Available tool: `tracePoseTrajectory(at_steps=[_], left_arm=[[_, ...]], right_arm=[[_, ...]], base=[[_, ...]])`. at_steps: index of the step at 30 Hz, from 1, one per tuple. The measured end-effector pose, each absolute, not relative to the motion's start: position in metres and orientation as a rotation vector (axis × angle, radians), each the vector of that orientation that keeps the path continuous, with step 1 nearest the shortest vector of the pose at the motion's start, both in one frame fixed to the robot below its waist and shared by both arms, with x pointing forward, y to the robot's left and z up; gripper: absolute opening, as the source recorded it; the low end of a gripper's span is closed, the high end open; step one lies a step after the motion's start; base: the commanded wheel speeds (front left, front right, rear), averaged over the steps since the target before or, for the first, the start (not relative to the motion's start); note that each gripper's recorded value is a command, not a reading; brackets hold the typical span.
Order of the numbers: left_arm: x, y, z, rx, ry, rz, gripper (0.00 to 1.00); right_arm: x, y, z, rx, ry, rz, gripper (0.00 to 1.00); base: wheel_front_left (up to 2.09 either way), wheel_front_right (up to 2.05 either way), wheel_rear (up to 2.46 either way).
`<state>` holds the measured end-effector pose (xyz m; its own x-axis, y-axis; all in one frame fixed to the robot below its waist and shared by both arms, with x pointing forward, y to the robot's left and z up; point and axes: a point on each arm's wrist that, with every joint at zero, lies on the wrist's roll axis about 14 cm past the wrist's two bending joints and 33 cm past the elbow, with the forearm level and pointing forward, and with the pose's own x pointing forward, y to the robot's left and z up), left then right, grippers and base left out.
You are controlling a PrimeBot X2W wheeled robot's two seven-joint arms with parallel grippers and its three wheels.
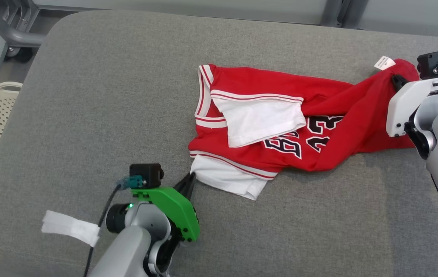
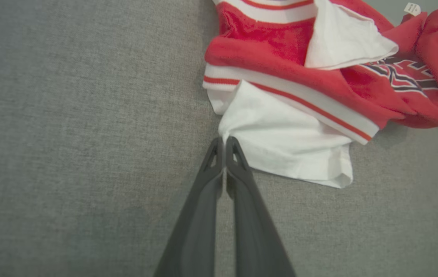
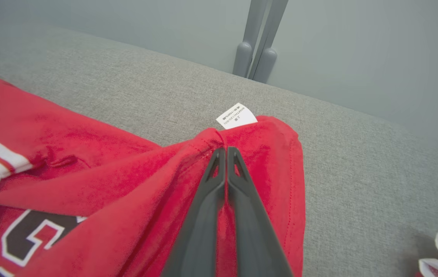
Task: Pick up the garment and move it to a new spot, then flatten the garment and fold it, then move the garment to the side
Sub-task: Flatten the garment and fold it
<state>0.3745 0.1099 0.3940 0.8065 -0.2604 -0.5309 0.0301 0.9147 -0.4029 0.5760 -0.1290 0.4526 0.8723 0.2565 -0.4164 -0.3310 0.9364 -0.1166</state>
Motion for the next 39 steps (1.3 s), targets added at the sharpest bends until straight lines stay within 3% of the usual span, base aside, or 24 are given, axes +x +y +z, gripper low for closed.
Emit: tracePoseTrajectory(at_steps=[14, 20, 28, 39], left_arm=[[0.451, 0.135, 0.563, -0.757, 0.111, -0.189, 0.00], [0.484, 0.148, 0.608, -0.887, -0.013, -0.178, 0.00], [0.548, 0.162, 0.648, -1.085, -0.095, -0.175, 0.00], [0.648, 0.165, 0.702, -1.096, -0.239, -0.226, 0.00]], right_arm=[[0.571, -0.154, 0.528, 0.047, 0.290, 0.244, 0.00], [0.575, -0.159, 0.554, 0.290, 0.245, 0.223, 0.00], [0.605, -0.139, 0.593, 0.524, 0.150, 0.278, 0.00], [0.677, -0.154, 0.671, 0.515, -0.146, 0.207, 0.00]], base=[[0.00, 0.00, 0.00], [0.00, 0.00, 0.00], [0.00, 0.00, 0.00], [0.00, 0.00, 0.00]])
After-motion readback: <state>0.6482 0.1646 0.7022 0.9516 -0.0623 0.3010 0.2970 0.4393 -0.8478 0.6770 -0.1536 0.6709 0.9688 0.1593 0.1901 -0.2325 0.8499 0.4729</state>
